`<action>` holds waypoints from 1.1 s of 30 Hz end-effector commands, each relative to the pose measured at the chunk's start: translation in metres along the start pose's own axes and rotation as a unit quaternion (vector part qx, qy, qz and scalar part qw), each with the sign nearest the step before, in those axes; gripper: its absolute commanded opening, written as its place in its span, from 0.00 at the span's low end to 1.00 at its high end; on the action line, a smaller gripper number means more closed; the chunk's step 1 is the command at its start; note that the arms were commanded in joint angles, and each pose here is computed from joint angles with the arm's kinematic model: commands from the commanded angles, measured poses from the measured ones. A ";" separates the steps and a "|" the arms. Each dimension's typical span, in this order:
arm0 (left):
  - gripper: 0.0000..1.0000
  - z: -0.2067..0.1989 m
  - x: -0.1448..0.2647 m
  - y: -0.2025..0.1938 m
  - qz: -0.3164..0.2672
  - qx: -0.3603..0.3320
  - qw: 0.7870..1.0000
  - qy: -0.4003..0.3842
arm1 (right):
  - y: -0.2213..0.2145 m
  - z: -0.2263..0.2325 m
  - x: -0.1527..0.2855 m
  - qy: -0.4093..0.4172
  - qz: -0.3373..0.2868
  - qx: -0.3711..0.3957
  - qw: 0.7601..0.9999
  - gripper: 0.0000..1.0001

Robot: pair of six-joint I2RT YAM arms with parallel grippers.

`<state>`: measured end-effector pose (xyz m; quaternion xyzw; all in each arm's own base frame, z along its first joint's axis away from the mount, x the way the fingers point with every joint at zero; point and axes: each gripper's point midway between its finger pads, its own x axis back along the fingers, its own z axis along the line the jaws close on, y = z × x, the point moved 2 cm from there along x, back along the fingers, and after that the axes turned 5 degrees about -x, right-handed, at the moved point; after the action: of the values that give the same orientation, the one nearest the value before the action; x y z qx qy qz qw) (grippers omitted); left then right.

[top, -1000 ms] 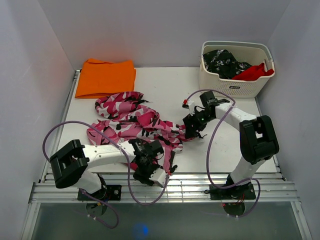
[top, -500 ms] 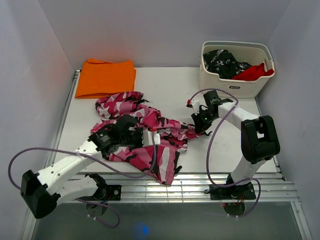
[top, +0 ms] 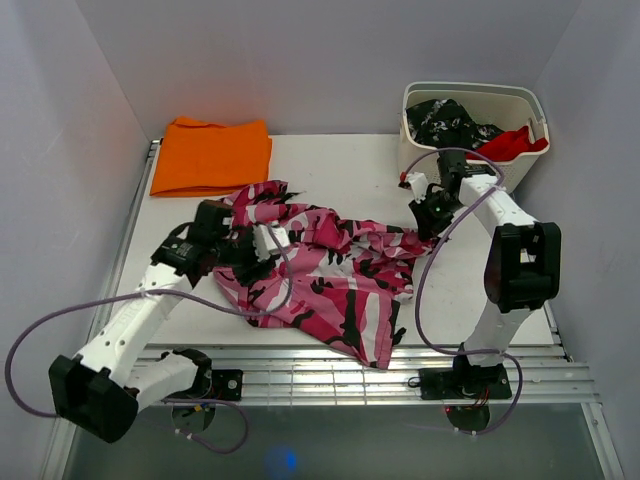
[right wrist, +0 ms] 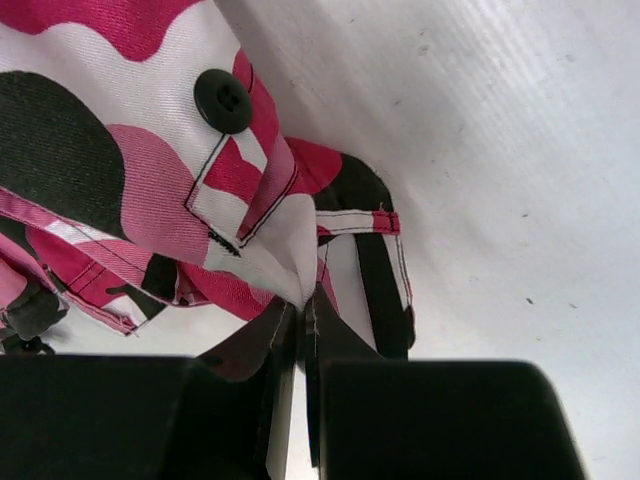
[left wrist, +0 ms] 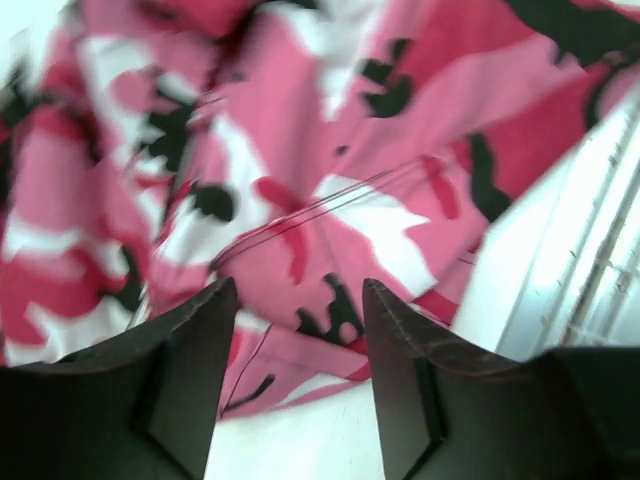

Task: Fold and stack the trousers
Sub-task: Flatten the trousers out

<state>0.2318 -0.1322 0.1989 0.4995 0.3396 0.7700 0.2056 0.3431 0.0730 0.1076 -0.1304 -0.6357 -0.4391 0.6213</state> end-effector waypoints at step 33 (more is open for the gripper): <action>0.00 -0.171 -0.146 0.091 -0.004 -0.225 0.942 -0.250 | -0.019 0.010 -0.028 0.062 0.056 -0.051 0.995 0.08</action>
<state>0.0970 -0.3344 0.0511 0.6754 -0.0262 0.6190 0.4001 0.3248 0.0856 0.0758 -0.1703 -0.5464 -0.4550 0.6823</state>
